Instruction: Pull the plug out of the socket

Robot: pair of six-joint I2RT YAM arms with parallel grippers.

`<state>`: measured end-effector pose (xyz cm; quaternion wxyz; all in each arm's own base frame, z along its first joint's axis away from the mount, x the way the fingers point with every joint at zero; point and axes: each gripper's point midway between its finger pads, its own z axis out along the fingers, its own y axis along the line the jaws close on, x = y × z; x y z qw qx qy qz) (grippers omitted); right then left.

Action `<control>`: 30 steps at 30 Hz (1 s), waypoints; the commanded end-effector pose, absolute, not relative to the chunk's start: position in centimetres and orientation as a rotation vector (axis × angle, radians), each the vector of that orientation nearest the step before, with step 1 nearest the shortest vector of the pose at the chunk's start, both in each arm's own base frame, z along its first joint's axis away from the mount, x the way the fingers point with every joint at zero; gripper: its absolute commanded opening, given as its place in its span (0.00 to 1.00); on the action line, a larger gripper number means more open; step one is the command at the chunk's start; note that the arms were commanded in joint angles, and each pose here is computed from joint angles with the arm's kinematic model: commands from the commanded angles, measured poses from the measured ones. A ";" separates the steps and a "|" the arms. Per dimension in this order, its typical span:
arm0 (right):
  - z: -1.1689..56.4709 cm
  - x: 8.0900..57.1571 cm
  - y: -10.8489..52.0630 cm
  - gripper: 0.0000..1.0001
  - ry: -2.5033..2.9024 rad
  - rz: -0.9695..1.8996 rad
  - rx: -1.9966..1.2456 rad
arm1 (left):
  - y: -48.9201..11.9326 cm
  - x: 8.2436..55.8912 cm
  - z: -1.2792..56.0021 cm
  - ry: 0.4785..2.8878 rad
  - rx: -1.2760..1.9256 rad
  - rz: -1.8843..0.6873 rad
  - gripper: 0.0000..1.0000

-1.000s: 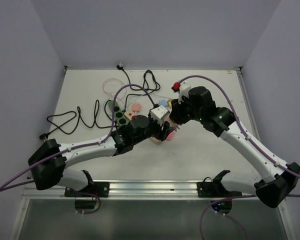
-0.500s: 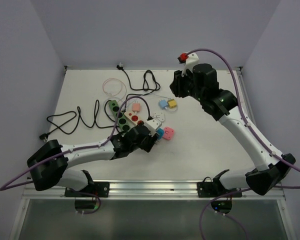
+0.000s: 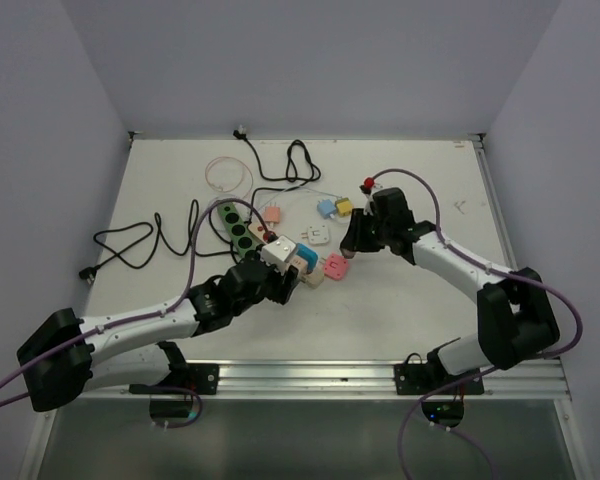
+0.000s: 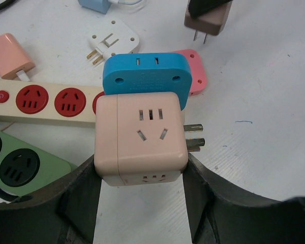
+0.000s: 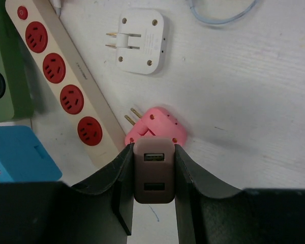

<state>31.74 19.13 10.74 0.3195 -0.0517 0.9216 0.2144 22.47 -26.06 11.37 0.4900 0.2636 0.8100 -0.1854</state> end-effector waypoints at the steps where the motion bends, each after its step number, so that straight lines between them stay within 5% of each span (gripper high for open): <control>1: 11.6 33.9 22.5 0.23 2.304 0.791 -0.048 | -27.1 23.8 16.1 1.802 0.504 -0.564 0.00; 7: 9.0 34.5 21.5 0.73 2.353 0.721 0.048 | -27.0 23.3 16.5 1.775 0.502 -0.605 0.00; 10: 10.2 34.2 20.5 0.80 2.338 0.659 0.040 | -27.1 23.1 16.6 1.765 0.506 -0.618 0.00; 23: 23.1 30.1 25.8 0.81 2.002 1.082 -0.257 | -27.7 23.4 17.4 1.739 0.511 -0.631 0.00; 30: 22.5 27.8 28.9 0.83 2.041 1.070 -0.432 | -28.0 23.8 19.0 1.704 0.503 -0.636 0.00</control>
